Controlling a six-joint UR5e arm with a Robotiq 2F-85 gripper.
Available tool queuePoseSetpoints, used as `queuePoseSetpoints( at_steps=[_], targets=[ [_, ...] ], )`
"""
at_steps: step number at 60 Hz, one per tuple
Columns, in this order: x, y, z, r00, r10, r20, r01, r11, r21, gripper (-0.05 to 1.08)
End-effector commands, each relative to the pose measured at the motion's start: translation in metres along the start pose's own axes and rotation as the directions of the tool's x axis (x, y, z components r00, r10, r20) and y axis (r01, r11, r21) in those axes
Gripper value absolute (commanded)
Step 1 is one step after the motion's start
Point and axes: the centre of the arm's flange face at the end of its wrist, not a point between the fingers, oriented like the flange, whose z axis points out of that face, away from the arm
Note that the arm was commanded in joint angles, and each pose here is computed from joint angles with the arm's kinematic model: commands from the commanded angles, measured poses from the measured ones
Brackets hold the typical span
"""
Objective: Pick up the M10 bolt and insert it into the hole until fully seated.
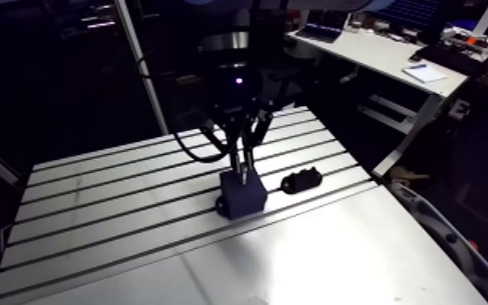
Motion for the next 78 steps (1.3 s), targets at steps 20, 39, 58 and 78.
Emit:
queuePoseSetpoints(
  at_steps=[20,39,58,78],
  targets=[
    [-0.0002,-0.0001,-0.0035,1.000,-0.001,-0.004,0.001,1.000,0.003,1.08],
    [-0.0024,-0.0005,-0.0060,1.000,-0.001,-0.006,0.001,1.000,0.002,1.08],
    [-0.0022,-0.0002,-0.0069,1.000,0.000,-0.008,0.000,1.000,0.000,1.08],
    [-0.0027,-0.0008,-0.0034,1.000,-0.001,-0.002,0.001,1.000,0.001,1.08]
  ],
)
